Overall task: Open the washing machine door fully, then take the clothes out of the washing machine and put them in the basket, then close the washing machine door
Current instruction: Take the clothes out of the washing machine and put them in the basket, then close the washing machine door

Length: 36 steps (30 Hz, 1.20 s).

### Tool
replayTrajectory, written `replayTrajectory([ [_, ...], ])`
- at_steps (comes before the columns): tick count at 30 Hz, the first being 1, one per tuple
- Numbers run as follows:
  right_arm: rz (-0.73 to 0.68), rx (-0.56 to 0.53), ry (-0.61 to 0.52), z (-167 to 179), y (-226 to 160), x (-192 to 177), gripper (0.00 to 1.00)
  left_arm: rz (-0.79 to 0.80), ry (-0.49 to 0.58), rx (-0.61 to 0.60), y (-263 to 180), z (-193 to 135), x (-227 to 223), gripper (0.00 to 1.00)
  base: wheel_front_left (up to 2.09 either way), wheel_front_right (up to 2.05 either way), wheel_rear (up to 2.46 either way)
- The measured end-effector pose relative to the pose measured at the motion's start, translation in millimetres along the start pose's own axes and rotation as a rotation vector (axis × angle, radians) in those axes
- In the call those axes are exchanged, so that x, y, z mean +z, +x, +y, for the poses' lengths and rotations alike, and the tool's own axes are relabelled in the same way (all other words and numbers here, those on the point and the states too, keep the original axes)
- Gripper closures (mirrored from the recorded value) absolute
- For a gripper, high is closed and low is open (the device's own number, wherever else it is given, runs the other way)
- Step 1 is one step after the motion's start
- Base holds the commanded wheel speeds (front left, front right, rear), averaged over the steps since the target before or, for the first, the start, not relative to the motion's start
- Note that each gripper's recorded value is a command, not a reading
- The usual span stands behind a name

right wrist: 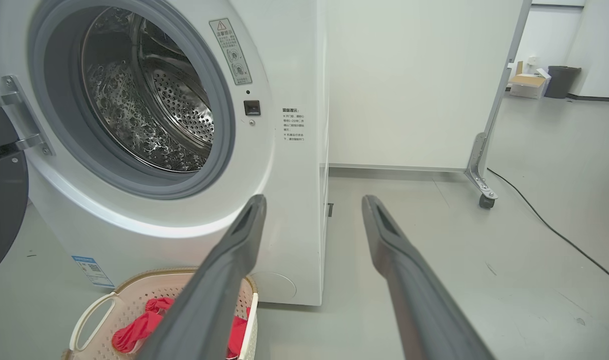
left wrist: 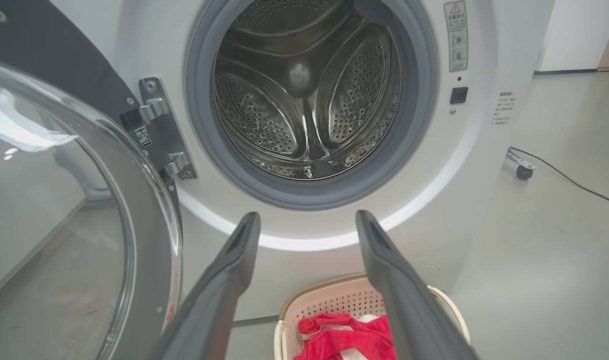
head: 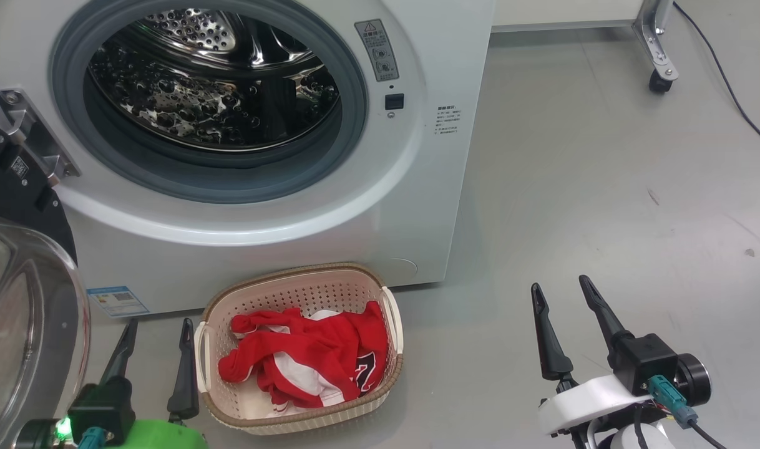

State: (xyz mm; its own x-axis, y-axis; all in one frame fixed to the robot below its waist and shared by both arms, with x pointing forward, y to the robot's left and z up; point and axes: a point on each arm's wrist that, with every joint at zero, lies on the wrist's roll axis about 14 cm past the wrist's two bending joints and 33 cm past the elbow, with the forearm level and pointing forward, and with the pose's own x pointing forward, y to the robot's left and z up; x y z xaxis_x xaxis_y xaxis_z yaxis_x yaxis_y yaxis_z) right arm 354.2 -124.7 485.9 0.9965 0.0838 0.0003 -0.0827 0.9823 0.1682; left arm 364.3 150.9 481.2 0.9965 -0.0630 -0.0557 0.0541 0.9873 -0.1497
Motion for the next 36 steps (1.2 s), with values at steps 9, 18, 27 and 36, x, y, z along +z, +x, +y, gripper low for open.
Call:
replayTrajectory([
  [9,-0.001,0.002,0.001,0.8,0.7,0.4,0.0,-0.01,0.012,0.002,0.3,0.9,4.6,0.0,-0.25,0.3,-0.05],
  [18,-0.004,0.0,0.002,0.3,0.8,1.1,0.0,-0.005,0.008,0.008,-2.1,1.3,5.3,0.0,-0.63,0.63,0.0],
  [27,-0.016,-0.017,0.009,-4.1,2.0,4.9,0.0,-0.004,0.0,-0.001,-3.0,-3.2,6.9,0.0,-0.97,0.97,0.0],
  [36,-0.018,-0.018,0.01,-4.3,2.1,5.5,0.0,-0.018,-0.006,-0.002,-3.2,-4.8,11.3,0.0,-0.76,0.76,0.0],
])
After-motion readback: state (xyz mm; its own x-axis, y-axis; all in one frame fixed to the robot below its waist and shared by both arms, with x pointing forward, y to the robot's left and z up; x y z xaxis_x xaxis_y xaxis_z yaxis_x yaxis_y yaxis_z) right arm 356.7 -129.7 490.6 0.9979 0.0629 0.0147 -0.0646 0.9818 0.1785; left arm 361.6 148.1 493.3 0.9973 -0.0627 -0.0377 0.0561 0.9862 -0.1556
